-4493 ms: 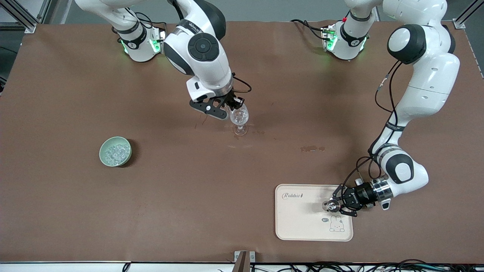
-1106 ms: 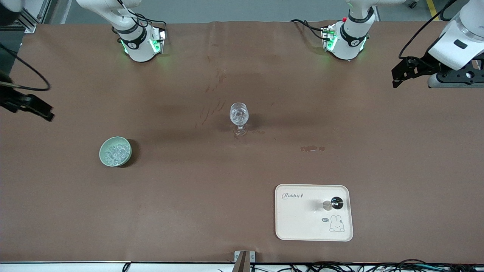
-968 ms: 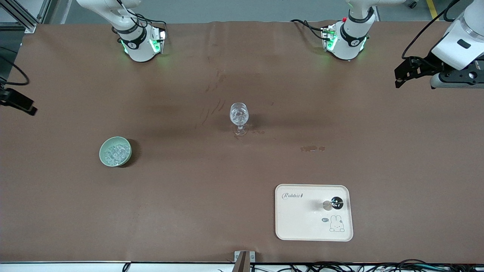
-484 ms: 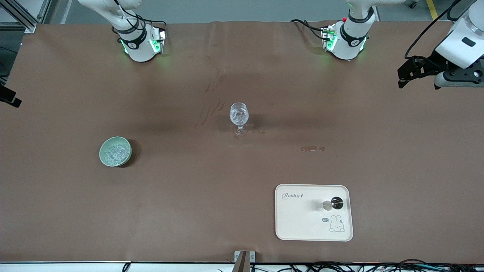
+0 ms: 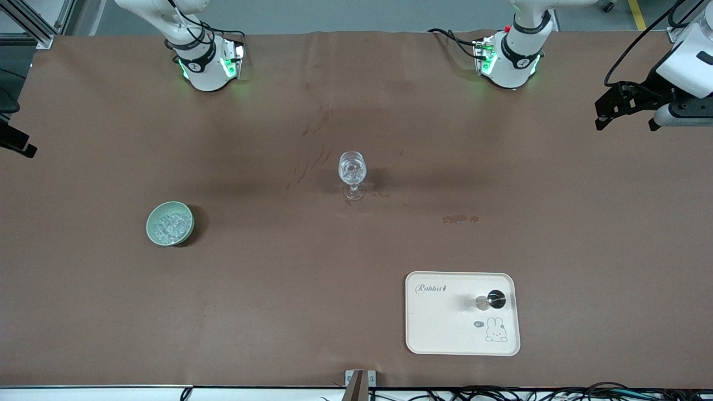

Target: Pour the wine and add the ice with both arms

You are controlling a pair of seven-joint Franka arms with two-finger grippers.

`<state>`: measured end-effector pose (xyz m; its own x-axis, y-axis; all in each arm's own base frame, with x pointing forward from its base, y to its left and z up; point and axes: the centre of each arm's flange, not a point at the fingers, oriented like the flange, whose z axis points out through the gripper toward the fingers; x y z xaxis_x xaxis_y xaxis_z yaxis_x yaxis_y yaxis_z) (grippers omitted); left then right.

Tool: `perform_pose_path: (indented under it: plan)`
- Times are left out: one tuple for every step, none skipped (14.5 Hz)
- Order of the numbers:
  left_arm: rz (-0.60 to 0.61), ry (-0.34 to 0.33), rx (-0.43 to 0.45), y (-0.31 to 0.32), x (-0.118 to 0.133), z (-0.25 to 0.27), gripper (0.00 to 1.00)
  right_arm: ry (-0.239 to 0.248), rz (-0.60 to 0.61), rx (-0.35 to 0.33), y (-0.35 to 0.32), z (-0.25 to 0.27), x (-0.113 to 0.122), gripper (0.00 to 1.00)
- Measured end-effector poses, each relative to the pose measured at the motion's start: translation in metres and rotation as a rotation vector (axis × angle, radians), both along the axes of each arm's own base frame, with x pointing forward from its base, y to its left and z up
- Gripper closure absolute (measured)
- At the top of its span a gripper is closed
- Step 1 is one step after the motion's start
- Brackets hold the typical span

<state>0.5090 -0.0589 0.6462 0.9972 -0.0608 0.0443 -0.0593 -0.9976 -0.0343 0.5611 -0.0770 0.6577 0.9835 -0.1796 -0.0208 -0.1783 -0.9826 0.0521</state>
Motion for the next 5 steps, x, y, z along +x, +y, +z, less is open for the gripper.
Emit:
perform_pose_path:
  plan:
    - [0.000, -0.002, -0.001, 0.0000, 0.0012, 0.0010, 0.00, 0.000, 0.000, 0.000, 0.0000, 0.0000, -0.0001, 0.00]
    - [0.000, -0.004, -0.001, -0.0001, 0.0023, 0.0016, 0.00, 0.000, 0.000, 0.000, 0.0000, 0.0000, 0.0000, 0.00]
    - [0.008, -0.004, -0.002, -0.0002, 0.0032, 0.0015, 0.00, 0.000, 0.000, 0.000, 0.0001, 0.0000, 0.0000, 0.00]
    - [0.023, -0.004, -0.003, -0.0002, 0.0039, 0.0012, 0.00, 0.000, 0.001, 0.000, 0.0004, 0.0000, 0.0000, 0.00]
    - [0.036, -0.004, -0.003, -0.0002, 0.0042, 0.0011, 0.00, 0.000, 0.003, 0.001, 0.0016, 0.0000, 0.0002, 0.00]
